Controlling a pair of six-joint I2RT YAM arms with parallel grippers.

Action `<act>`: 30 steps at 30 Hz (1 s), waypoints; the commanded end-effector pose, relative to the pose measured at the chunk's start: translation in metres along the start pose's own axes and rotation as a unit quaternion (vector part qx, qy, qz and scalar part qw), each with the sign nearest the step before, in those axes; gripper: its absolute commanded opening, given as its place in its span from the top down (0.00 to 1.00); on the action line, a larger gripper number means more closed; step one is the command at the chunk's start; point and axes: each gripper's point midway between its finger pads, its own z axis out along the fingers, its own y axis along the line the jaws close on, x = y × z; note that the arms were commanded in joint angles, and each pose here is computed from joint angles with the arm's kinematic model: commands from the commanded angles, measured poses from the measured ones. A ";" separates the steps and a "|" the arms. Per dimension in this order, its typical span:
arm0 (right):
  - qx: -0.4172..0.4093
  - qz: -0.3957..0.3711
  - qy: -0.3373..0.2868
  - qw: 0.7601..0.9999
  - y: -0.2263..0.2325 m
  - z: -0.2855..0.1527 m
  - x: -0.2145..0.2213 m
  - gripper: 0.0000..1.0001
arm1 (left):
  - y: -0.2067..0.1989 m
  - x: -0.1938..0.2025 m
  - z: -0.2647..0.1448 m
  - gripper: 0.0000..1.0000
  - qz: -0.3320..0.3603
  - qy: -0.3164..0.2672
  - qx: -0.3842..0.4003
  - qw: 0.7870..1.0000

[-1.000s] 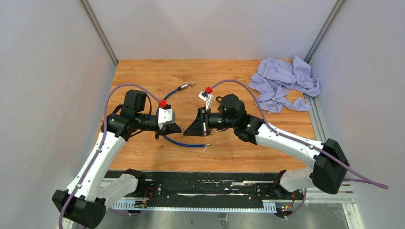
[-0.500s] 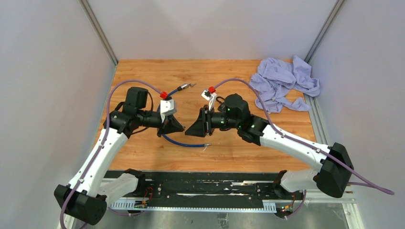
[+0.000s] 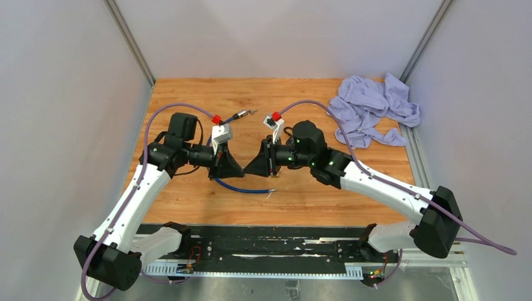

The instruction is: Unlock with the key

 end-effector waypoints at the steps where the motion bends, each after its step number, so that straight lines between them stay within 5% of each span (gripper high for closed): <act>1: 0.007 -0.030 -0.012 0.999 0.001 -0.001 -0.018 0.75 | -0.013 -0.004 0.000 1.00 -0.015 -0.007 0.023 1.000; 19: -0.025 -0.031 0.041 0.998 0.005 0.004 -0.001 0.99 | -0.013 -0.005 -0.001 1.00 -0.029 0.005 0.028 0.999; 23: -0.028 -0.029 0.041 0.998 0.007 0.003 0.000 0.99 | -0.015 -0.009 -0.001 1.00 -0.026 0.002 0.031 0.999; 30: -0.058 -0.035 0.035 0.997 0.018 0.001 -0.002 0.83 | -0.017 -0.009 -0.001 1.00 -0.037 0.001 0.037 0.999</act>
